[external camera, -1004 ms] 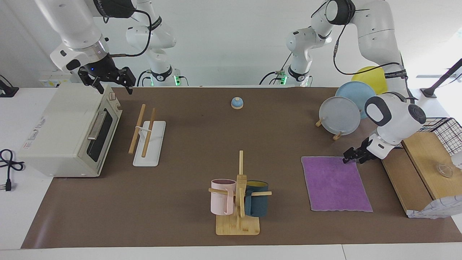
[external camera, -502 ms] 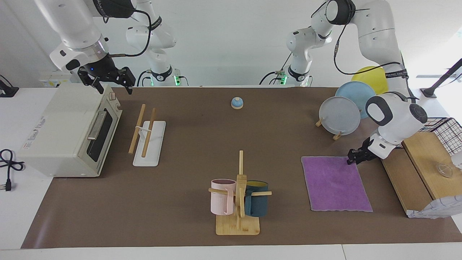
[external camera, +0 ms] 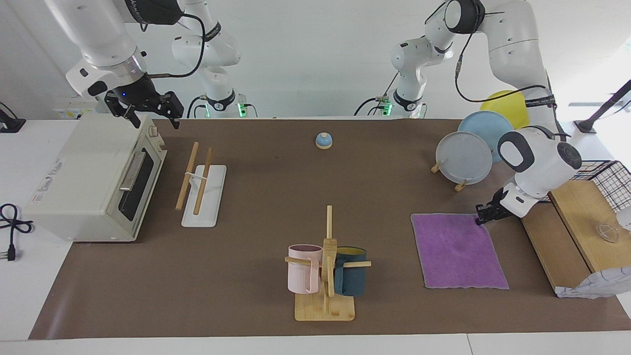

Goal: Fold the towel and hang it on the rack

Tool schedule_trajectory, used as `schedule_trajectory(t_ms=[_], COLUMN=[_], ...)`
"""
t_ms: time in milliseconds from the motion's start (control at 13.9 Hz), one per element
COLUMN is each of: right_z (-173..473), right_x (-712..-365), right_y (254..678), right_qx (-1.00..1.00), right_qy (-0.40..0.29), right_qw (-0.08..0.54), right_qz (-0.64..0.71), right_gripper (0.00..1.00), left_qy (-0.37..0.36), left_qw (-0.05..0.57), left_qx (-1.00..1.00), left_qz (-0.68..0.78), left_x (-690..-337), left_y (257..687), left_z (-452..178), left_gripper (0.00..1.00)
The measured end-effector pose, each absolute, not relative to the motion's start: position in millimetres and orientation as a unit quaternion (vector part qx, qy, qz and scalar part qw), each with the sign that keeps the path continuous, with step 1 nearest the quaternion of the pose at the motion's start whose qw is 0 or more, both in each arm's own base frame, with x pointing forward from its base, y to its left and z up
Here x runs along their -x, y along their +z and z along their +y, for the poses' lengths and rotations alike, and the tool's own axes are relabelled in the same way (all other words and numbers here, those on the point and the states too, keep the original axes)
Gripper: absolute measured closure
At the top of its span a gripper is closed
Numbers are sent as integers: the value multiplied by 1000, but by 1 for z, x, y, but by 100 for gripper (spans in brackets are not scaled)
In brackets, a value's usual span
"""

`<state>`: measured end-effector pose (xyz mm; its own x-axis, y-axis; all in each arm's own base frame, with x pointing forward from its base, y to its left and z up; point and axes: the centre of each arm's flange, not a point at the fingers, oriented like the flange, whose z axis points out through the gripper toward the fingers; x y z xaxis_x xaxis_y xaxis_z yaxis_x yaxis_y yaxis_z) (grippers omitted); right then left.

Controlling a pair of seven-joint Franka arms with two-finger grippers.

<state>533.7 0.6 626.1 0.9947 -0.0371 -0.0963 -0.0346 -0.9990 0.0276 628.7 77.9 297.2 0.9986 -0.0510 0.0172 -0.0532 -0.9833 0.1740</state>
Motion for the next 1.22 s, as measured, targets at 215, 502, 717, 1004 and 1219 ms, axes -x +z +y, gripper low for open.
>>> schedule_trajectory(t_ms=[215, 502, 717, 1004, 1219], right_z=[-3, -5, -6, -6, -6], right_x=[-534, -534, -534, -534, -534], right_y=[626, 626, 626, 626, 626], right_qx=[-999, -998, -998, -998, -998], right_qy=[-49, -49, -49, -49, -49], right_qw=[13, 13, 13, 13, 13], right_qz=[-21, -24, -25, -25, -24], right_gripper=[0, 0, 0, 0, 0], left_qy=[7, 16, 17, 19, 23], left_qw=[87, 83, 80, 82, 83], left_qx=[-995, -993, -990, -984, -979], left_qz=[-37, -82, -111, -156, -183], left_x=[-629, -633, -634, -640, -645], left_y=[297, 302, 303, 316, 345], left_z=[78, 74, 63, 57, 37], left_gripper=[98, 98, 98, 98, 98])
